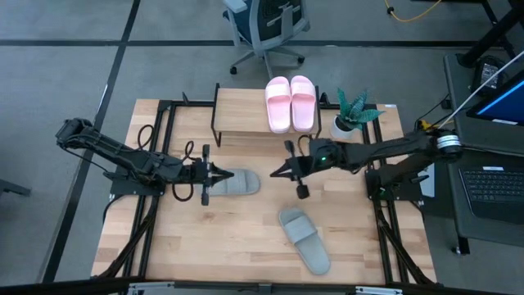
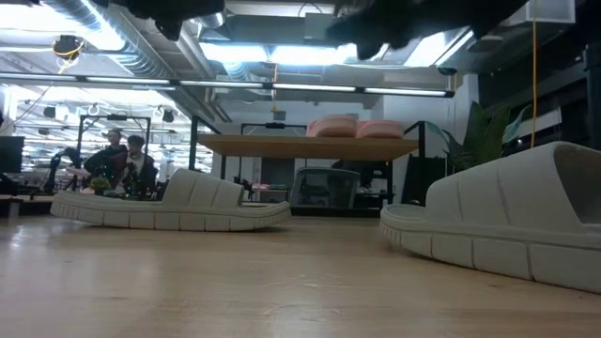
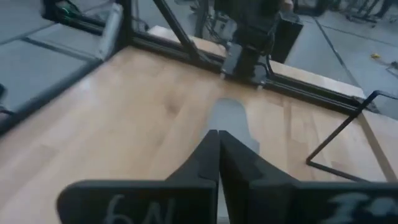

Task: Pick and place slides into the shelf
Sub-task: Put the left gray slipper on the shelf

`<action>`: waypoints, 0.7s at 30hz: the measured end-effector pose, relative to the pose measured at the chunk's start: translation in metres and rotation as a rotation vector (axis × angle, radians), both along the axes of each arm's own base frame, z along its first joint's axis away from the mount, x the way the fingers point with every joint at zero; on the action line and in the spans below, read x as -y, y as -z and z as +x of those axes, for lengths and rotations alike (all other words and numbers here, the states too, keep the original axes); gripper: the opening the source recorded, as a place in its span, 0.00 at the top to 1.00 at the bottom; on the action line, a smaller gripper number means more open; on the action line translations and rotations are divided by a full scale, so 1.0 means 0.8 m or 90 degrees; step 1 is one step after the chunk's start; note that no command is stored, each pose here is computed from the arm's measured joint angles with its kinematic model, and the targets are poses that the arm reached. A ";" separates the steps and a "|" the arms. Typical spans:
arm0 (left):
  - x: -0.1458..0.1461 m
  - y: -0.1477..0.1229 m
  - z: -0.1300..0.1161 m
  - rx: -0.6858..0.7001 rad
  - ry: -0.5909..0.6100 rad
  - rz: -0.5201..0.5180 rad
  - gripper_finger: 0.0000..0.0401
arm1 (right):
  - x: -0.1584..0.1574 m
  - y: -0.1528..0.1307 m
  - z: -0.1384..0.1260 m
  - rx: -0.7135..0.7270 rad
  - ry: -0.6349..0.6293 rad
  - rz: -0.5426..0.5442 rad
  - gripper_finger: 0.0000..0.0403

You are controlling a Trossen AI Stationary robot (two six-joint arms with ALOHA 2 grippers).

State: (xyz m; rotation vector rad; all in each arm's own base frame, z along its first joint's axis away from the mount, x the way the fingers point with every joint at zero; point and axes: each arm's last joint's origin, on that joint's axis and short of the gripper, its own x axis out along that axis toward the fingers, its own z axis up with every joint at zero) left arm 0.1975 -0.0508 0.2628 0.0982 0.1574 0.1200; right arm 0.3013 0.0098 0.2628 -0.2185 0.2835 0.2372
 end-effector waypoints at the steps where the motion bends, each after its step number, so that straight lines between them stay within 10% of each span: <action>1: -0.002 0.000 0.000 0.000 -0.005 0.001 0.98 | 0.000 -0.006 -0.006 0.010 -0.012 0.009 0.99; 11: -0.023 0.008 0.004 -0.043 -0.036 -0.020 1.00 | 0.000 0.015 -0.102 0.120 -0.018 0.064 0.99; 21: -0.030 -0.010 0.009 -0.050 -0.076 -0.237 1.00 | 0.001 0.065 -0.160 0.214 -0.018 0.112 0.98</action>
